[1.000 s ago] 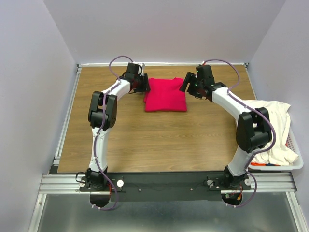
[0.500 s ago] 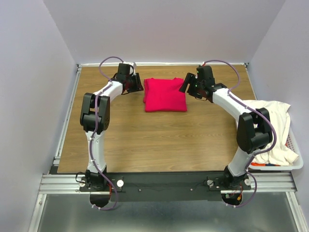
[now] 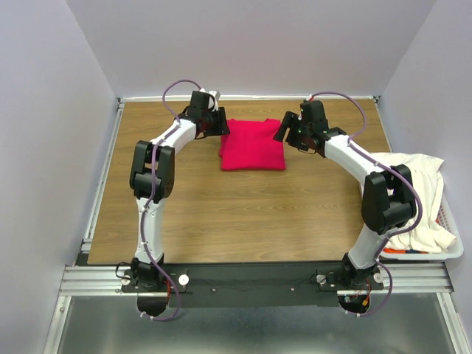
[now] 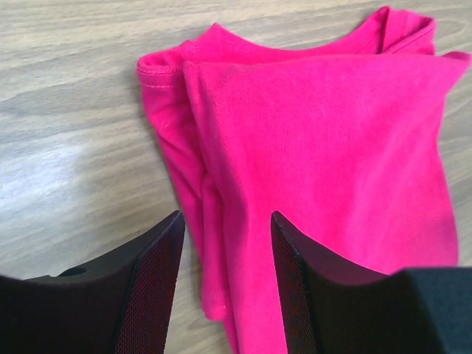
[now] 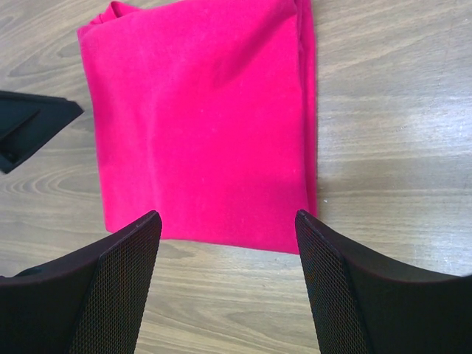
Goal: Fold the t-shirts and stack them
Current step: Neatly place the folded tshirt to the corner
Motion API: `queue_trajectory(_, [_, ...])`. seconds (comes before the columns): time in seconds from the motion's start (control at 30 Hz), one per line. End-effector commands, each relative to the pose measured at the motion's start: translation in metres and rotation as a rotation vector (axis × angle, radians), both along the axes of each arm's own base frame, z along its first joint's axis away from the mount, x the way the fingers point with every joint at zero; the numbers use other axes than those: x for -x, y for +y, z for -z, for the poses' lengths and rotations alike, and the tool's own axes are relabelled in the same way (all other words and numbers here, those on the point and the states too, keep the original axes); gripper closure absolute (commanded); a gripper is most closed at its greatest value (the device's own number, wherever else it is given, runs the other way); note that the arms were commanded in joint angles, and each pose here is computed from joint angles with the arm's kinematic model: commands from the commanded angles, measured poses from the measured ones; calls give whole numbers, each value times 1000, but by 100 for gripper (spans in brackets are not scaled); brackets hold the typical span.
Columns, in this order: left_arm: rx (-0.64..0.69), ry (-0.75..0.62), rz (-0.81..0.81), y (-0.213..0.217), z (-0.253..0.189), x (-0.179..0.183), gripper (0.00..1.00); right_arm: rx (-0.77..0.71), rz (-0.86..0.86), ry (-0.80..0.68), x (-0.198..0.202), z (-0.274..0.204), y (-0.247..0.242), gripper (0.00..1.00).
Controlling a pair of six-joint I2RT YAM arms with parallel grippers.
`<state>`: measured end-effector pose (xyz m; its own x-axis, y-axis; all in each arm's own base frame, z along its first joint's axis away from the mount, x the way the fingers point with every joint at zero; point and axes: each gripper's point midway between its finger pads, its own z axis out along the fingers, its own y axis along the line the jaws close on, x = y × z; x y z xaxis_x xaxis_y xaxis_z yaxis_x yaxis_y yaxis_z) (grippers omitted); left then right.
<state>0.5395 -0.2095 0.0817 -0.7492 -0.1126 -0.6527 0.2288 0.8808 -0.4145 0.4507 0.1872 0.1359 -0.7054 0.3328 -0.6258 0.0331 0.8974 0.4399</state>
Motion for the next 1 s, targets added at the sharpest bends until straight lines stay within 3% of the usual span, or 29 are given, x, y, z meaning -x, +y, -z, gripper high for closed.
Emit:
queue_trajectory(0.0, [-83,68,8,0,29,3,42,-21,-13,-31,4,-15,1,20])
queue_trajectory(0.27, [-166,114,-13,4,58,7,42,-19,-16,-29,8,-13,0,20])
queue_trajectory(0.5, [-140,117,30,-14,60,9,44,-25,-22,-32,9,-16,1,20])
queue_trajectory(0.63, [-165,128,15,-15,68,8,63,-32,-33,-33,11,-18,3,20])
queue_trajectory(0.67, [-172,127,8,-15,68,7,81,-34,-36,-34,11,-18,3,20])
queue_trajectory(0.7, [-176,128,2,-15,69,7,87,-35,-41,-28,13,-17,4,20])
queue_trajectory(0.73, [-183,127,-11,-13,70,6,100,-39,-50,-28,14,-17,5,20])
queue_trajectory(0.97, [-208,96,-116,8,65,-9,100,-35,-64,-17,23,-13,4,20])
